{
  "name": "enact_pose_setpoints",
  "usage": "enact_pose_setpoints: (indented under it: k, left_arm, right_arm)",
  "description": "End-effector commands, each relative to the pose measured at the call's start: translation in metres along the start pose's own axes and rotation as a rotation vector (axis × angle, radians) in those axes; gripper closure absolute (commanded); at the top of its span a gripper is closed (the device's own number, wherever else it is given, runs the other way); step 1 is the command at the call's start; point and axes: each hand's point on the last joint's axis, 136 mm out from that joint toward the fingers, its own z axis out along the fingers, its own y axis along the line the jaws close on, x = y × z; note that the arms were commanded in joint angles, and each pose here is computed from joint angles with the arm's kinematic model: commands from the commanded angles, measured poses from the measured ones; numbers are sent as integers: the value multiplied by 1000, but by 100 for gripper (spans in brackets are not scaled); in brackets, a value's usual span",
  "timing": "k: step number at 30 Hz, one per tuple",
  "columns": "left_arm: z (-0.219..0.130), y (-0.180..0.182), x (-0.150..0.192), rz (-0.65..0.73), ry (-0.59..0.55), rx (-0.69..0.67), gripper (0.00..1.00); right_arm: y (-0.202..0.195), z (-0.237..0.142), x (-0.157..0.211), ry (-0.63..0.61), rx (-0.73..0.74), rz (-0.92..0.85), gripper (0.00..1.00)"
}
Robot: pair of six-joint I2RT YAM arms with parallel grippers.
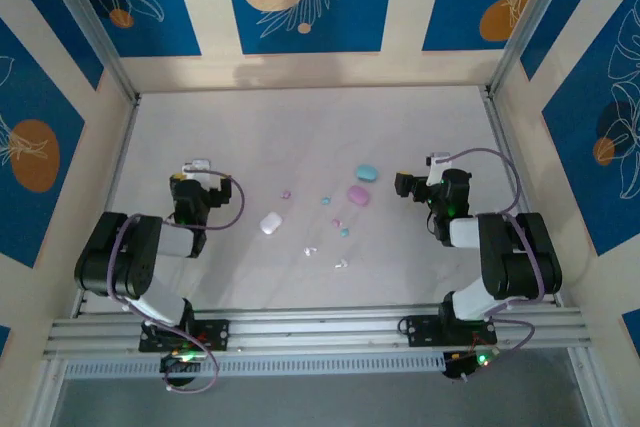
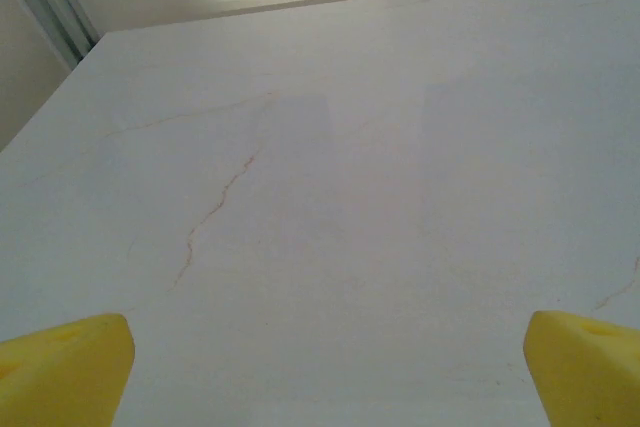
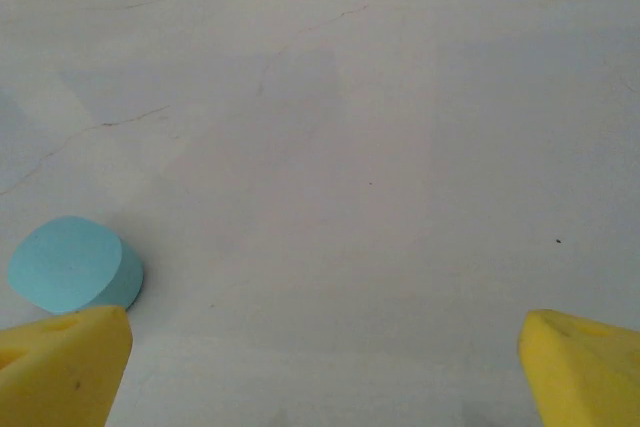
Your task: Insert the wireless bluetooth earbuds into the charging case
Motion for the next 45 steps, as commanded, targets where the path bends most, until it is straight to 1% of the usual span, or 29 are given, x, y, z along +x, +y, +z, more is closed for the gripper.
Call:
enact_pose_setpoints:
  k: [1, 24, 26, 29, 31, 32, 33, 35, 36, 39, 43, 45]
  left_arm:
    - [0, 5, -7, -13, -18, -21, 0]
    - [0, 2, -7, -10, -22, 1, 0]
    - [-2, -1, -8, -8, -34, 19, 0]
    - [-13, 1, -14, -13, -85, 22, 0]
    - [-23, 7, -25, -24, -96, -1, 0]
    - [-25, 10, -29, -35, -76, -12, 0]
    - [-29, 14, -33, -57, -35, -22, 0]
    - [-38, 15, -42, -103, 26, -15, 0]
    - [-45, 12, -48, -130, 64, 10, 0]
    - [-63, -6, -56, -217, 177, 130, 0]
    - [-86, -41, -43, -340, 320, 325, 0]
    - [-97, -53, -32, -392, 382, 393, 0]
  right_arm:
    - [1, 3, -18, -50, -9, -26, 1]
    - [1, 3, -17, -50, -10, -28, 1]
    - [2, 2, -17, -52, -11, -32, 1]
    - [6, 1, -21, -49, -20, -48, 1]
    - [11, -3, -30, -38, -19, -59, 2]
    - [13, -5, -34, -5, -17, -51, 3]
    - [17, -9, -33, 59, -31, -24, 3]
    - [37, -18, -45, 114, -118, -6, 7]
    - [54, -25, -51, 138, -194, -13, 10]
    - [109, -44, -62, 168, -394, -85, 10]
    - [170, -62, -52, 204, -579, -258, 12]
    - [193, -70, -44, 217, -663, -324, 14]
